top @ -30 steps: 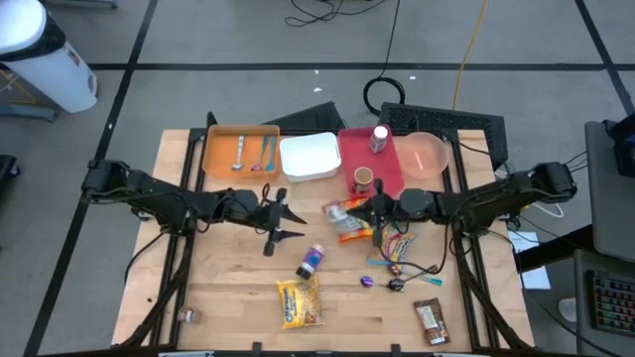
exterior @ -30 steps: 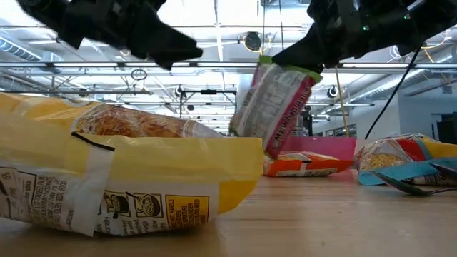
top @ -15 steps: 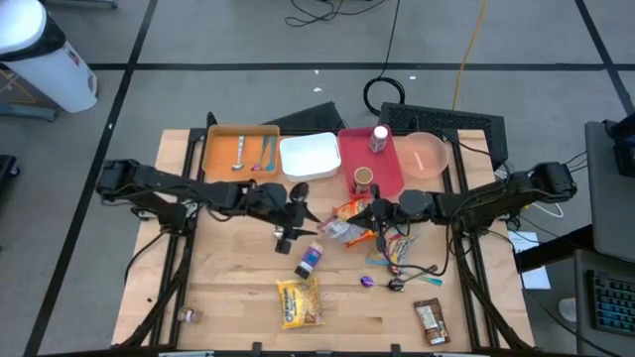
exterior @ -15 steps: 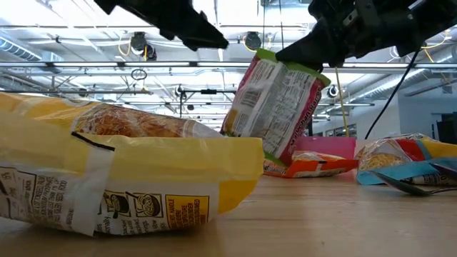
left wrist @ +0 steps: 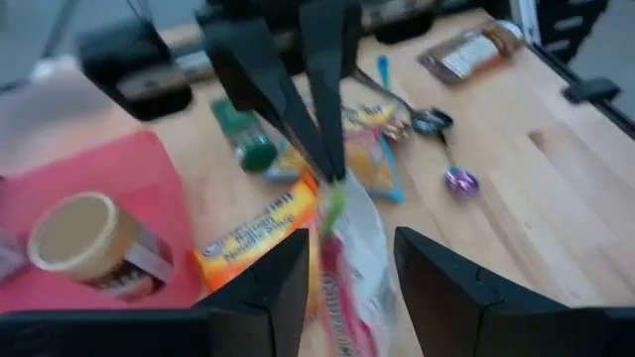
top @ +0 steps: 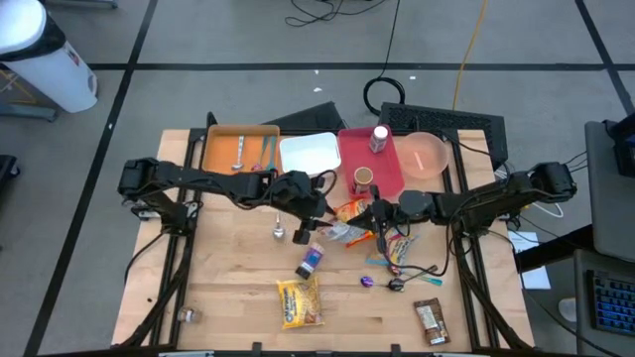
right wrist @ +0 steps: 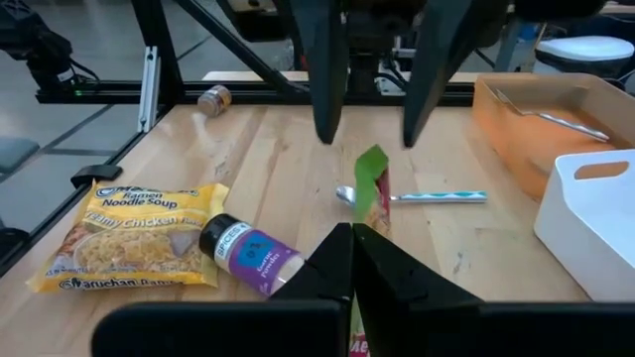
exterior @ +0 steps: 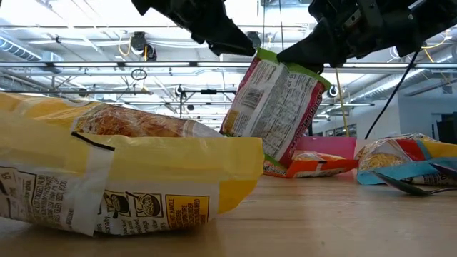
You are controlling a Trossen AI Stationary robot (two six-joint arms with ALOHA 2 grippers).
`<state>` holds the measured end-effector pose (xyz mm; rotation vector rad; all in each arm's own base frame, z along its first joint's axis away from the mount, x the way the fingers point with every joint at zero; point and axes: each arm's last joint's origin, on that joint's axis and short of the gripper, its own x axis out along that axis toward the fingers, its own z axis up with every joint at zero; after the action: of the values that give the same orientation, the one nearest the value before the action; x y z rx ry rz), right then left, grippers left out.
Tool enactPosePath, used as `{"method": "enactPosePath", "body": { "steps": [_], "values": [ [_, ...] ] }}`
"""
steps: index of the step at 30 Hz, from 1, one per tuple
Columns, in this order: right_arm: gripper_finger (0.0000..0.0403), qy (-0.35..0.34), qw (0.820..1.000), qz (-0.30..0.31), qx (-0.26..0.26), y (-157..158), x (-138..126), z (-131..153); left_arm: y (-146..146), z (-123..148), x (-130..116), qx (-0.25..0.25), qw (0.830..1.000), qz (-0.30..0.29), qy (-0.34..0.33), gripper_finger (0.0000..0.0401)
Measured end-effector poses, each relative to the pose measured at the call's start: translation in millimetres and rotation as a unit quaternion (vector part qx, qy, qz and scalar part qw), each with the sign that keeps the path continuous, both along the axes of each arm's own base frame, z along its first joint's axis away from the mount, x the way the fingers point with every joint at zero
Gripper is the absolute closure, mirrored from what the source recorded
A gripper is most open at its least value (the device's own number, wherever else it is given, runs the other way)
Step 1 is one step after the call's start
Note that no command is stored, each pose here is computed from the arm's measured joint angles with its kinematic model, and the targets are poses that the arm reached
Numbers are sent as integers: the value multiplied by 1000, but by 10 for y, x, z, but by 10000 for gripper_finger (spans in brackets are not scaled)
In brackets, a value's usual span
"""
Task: Pick & Place Food Item
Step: Put the green noodle pack into the white bin
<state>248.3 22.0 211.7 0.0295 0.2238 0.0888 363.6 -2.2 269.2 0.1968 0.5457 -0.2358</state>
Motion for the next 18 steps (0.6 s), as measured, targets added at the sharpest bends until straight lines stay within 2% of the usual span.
{"method": "enactPosePath", "body": {
  "steps": [4, 9, 18],
  "values": [
    [403, 4, 1000, 0, -3, 0, -2, -8, 21, -53, 100, -22, 1000, -18, 10, 244],
    [403, 4, 1000, 4, -3, 16, -3, -8, 47, -212, 181, -17, 999, -16, 31, 244],
    [403, 3, 1000, 6, -6, 29, -4, -7, 70, -199, 196, -10, 1000, -7, 21, 246]
  ]
}}
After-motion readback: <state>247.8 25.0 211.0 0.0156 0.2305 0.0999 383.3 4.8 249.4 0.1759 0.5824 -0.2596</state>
